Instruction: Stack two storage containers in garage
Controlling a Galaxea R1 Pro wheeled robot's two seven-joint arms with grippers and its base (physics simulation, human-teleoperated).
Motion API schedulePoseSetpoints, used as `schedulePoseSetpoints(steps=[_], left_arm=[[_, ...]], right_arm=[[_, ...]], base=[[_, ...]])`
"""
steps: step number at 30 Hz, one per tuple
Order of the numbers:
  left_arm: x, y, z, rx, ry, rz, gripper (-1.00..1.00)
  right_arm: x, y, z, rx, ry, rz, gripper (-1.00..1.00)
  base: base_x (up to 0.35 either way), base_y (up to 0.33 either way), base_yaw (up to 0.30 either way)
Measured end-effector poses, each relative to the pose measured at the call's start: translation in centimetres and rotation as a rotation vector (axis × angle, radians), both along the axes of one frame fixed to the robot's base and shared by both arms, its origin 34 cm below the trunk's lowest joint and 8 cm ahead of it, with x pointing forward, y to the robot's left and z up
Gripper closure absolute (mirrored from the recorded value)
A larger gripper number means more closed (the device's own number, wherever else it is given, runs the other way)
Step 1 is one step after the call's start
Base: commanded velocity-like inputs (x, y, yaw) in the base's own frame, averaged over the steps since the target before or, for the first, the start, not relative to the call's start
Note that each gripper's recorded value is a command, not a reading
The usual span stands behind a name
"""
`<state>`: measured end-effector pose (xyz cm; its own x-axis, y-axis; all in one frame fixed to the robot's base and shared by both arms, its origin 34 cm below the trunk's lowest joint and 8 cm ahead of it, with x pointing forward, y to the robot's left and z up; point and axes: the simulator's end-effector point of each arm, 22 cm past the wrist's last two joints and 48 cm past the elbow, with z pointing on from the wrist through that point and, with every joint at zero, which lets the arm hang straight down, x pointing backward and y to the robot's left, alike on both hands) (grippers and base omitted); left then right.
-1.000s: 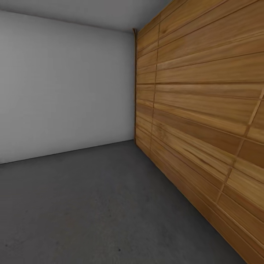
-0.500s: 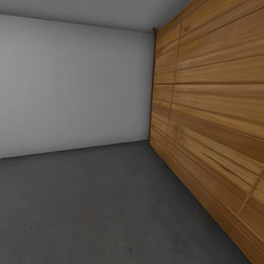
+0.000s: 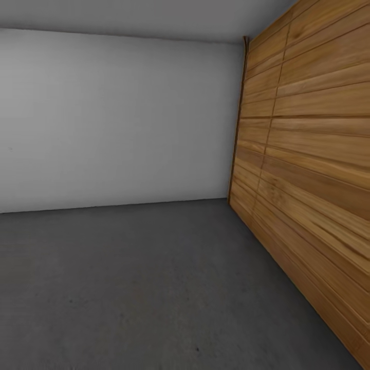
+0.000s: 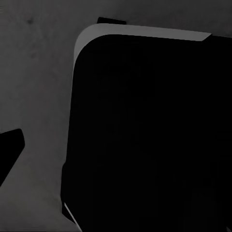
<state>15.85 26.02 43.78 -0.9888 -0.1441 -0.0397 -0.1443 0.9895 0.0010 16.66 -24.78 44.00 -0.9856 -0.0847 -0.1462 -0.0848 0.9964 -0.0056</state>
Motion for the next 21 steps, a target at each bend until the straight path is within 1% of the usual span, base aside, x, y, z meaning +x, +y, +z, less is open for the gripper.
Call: schedulePoseSetpoints(steps=[21], left_arm=[[0.0, -0.08, 0.0, -0.001, 0.0, 0.0, -1.0]], right_arm=[[-0.01, -0.12, 0.0, -0.002, 0.001, -0.005, -1.0]], base=[[0.0, 0.0, 0.279]])
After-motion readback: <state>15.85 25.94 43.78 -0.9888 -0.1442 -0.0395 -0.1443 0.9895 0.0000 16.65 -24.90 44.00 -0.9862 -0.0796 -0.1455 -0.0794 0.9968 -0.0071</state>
